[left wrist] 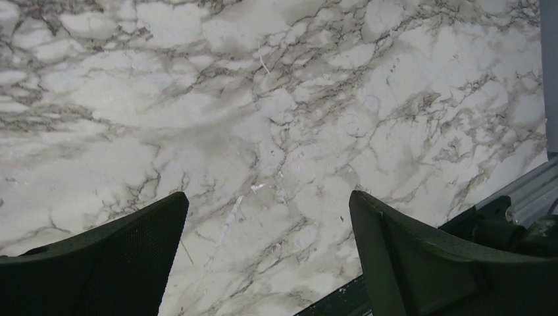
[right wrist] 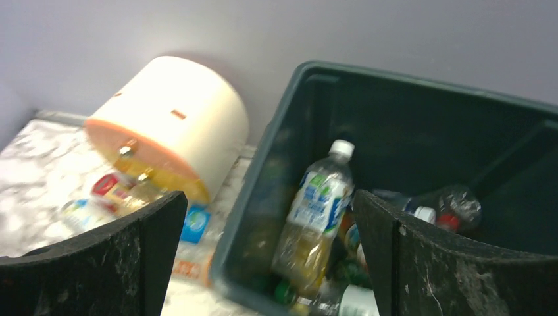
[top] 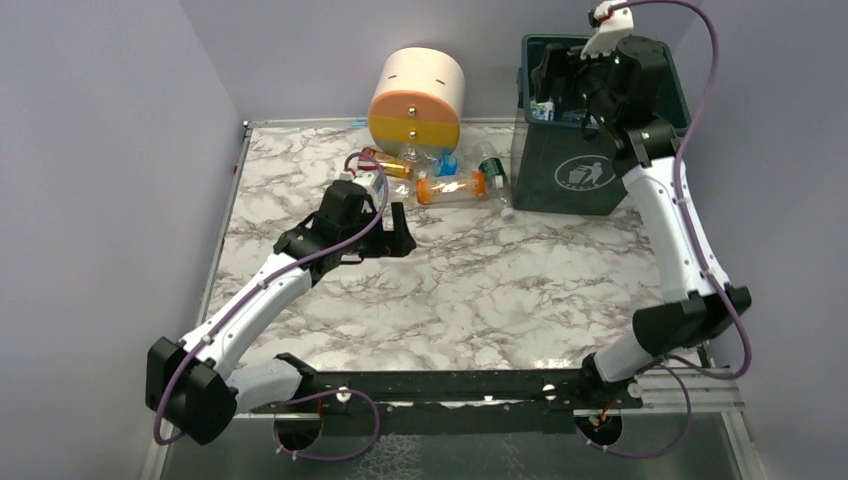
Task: Put the plastic bottles in the bin
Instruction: Pick up the plastic bottle at the center of the board.
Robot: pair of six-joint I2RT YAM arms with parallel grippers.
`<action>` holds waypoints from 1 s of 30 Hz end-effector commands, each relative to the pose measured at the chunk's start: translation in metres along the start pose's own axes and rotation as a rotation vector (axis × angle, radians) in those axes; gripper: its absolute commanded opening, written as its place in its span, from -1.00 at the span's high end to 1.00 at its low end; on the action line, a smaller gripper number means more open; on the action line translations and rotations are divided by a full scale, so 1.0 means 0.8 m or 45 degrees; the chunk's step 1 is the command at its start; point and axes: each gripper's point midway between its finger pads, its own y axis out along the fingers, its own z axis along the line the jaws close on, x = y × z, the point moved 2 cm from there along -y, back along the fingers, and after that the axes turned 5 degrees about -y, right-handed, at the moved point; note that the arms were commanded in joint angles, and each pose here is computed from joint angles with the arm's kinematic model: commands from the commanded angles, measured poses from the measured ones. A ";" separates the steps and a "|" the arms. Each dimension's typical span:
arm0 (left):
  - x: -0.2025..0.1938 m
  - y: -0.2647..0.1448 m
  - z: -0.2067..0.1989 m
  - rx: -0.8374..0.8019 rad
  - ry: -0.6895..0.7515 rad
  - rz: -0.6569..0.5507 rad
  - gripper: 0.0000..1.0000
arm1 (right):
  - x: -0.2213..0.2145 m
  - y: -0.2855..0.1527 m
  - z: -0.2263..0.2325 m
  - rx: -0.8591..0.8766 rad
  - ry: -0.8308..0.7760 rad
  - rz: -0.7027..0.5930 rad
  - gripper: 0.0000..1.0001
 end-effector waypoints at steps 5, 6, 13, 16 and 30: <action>0.072 0.042 -0.026 -0.013 0.182 -0.073 -0.98 | -0.018 -0.099 0.052 0.174 0.233 0.080 -0.99; 0.078 0.049 -0.030 -0.020 0.188 -0.067 -0.98 | -0.023 -0.108 0.058 0.204 0.261 0.097 -0.99; 0.108 0.113 -0.047 -0.080 0.305 -0.014 -0.98 | -0.055 -0.168 0.091 0.366 0.345 0.177 -0.99; 0.124 0.136 -0.044 -0.042 0.356 -0.028 -0.99 | -0.063 -0.192 0.092 0.387 0.341 0.194 -0.99; 0.149 0.238 -0.017 0.066 0.877 -0.033 -0.98 | -0.123 -0.257 0.117 0.536 0.390 0.330 -0.99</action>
